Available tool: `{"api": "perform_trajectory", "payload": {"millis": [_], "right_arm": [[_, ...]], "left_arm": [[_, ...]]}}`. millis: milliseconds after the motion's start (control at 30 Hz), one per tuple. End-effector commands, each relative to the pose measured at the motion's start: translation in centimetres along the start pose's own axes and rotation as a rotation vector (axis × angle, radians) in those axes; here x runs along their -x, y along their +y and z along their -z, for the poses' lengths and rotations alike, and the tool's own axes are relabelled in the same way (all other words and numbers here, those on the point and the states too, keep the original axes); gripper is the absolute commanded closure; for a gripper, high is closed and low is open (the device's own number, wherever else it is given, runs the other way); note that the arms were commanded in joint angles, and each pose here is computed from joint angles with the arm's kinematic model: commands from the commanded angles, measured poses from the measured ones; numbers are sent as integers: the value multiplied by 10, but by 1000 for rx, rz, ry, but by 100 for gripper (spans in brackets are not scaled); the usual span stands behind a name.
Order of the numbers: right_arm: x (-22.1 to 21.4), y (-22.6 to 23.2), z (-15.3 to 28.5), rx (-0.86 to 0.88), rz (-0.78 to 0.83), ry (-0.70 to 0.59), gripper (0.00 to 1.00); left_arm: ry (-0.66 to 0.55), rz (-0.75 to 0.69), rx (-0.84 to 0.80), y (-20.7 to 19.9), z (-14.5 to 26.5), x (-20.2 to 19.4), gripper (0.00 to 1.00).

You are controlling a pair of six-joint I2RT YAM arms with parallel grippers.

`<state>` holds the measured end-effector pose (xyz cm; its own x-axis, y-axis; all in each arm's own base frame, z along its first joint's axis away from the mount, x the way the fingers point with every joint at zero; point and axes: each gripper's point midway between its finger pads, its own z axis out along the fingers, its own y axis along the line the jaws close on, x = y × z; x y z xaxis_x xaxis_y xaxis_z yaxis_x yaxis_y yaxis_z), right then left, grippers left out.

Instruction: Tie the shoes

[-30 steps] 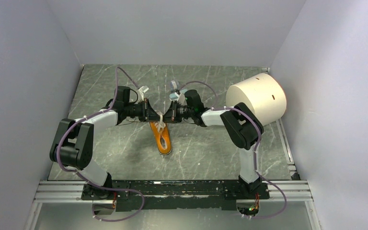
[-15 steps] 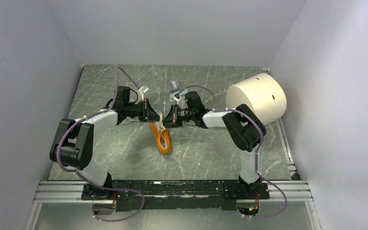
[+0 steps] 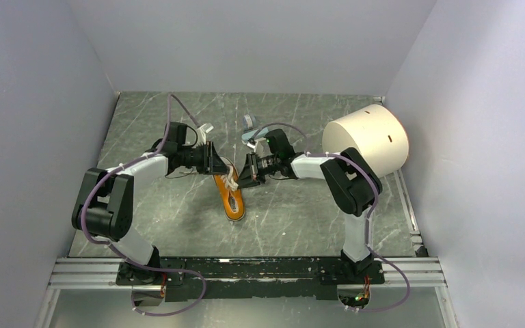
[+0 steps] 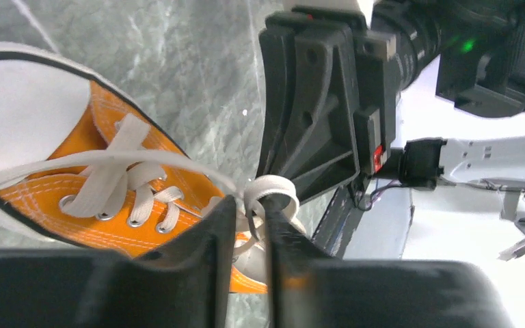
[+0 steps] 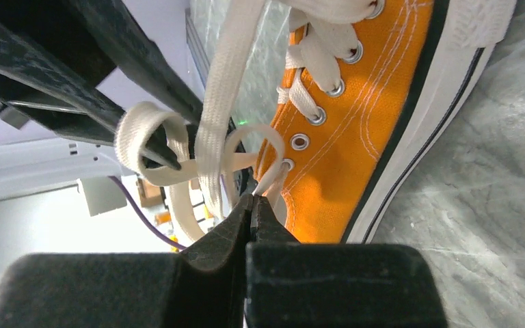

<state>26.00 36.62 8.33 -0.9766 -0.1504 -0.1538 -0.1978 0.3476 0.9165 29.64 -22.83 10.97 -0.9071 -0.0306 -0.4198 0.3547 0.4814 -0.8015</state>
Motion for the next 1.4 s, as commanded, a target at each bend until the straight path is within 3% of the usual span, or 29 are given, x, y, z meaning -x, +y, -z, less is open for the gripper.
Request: {"api": "perform_trajectory", "payload": {"millis": [0, 100, 200, 267, 300, 500, 633, 767, 933, 1033, 1167, 1300, 1367], "right_arm": [[-7, 0, -1, 40, 1, 73, 100], [-5, 1, 1, 39, 16, 85, 100], [-3, 0, 4, 31, 28, 95, 100], [-2, -2, 5, 28, 26, 96, 100], [-2, -3, 6, 27, 21, 95, 100], [1, -5, 9, 32, 16, 88, 100], [3, -5, 8, 39, 18, 89, 100], [5, -1, 8, 53, 26, 86, 100], [5, 2, 8, 67, 29, 86, 100], [6, 2, 8, 64, 25, 85, 100], [9, 1, 7, 61, 9, 66, 100], [16, 1, 5, 50, -10, 34, 100], [19, 1, 4, 44, -16, 25, 100]], "left_arm": [[33, -56, 123, 16, 5, 2, 63], [38, -95, 171, 20, 12, 1, 53], [30, -110, 242, 25, 22, 1, 48], [28, -108, 311, 31, 30, -1, 10], [23, -105, 355, 35, 35, -2, 3], [-16, -123, 445, 31, 60, -17, 4], [-45, -173, 307, 1, 60, -24, 11], [-48, -239, 96, -34, 48, -30, 3], [-57, -233, 30, -35, 32, -14, 3], [-7, -228, -6, -39, 19, -10, 13], [2, -244, 61, -35, 17, -17, 15], [45, -68, 343, -3, 41, -37, 10], [58, -95, 385, -9, 55, -39, 10]]}}
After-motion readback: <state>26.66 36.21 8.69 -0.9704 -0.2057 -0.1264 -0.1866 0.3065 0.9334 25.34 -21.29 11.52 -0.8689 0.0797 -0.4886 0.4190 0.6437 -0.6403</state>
